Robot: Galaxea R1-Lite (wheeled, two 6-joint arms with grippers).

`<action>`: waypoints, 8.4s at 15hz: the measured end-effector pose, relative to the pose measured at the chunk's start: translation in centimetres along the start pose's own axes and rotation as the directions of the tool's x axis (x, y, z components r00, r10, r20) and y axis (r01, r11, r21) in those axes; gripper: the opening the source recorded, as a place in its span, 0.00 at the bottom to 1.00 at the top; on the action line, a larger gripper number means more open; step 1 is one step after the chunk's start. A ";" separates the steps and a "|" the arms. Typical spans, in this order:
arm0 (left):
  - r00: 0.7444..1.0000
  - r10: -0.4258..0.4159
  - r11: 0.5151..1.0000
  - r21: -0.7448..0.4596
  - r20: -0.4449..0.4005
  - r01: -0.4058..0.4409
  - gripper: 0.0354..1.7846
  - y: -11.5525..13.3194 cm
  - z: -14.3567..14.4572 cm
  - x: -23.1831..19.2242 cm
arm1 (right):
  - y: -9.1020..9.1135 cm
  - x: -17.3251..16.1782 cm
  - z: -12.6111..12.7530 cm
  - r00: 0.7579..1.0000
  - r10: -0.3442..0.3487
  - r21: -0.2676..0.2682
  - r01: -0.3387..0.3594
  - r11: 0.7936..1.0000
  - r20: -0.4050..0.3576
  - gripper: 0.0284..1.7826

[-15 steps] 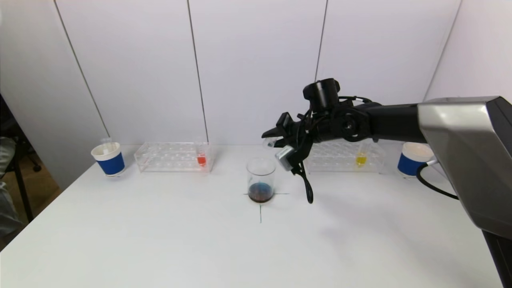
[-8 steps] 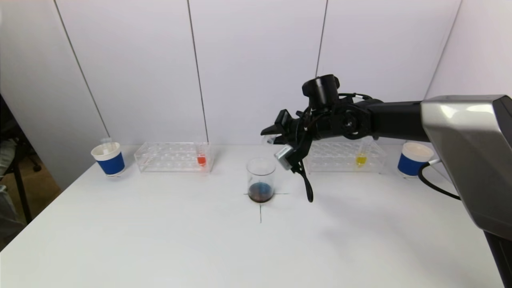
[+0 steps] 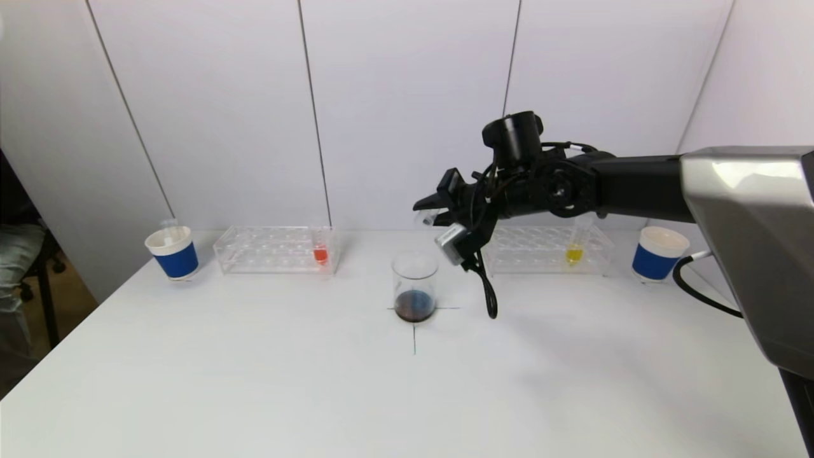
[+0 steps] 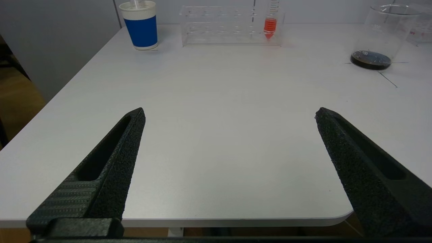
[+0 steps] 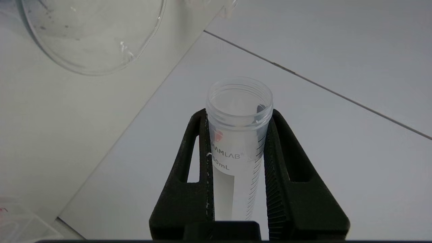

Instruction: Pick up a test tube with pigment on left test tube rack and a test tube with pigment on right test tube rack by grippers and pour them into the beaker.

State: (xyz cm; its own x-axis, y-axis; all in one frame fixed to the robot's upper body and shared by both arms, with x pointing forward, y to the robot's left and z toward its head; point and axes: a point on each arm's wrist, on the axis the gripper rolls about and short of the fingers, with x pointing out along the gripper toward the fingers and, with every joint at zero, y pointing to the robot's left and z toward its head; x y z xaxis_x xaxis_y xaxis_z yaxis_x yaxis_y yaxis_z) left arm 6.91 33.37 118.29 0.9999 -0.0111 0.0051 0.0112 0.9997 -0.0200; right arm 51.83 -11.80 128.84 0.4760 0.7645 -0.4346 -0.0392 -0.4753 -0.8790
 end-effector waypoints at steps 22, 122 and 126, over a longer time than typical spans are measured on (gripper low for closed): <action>1.000 0.000 1.000 0.000 0.000 0.000 0.99 0.0 0.0 0.0 | -5.2 -9.8 -6.3 0.837 -0.325 0.710 0.546 0.445 -0.440 0.26; 1.000 0.000 1.000 0.000 0.000 0.000 0.99 0.0 0.0 0.0 | 23.2 -21.9 -13.7 0.416 0.265 0.251 0.835 -0.490 -0.870 1.00; 1.000 0.001 1.000 0.000 0.000 -0.001 0.99 0.0 0.0 0.0 | 21.0 -22.2 -12.3 0.427 0.239 0.275 0.831 -0.482 -0.872 0.99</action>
State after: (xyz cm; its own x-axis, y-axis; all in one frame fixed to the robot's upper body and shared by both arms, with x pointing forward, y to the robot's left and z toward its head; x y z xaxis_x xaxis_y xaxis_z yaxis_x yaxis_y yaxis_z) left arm 6.91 33.37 118.29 0.9999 -0.0104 0.0051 0.0105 0.9997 -0.0200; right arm 51.27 -44.10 122.44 0.9602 -0.1665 -0.2243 0.1728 0.9849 0.0087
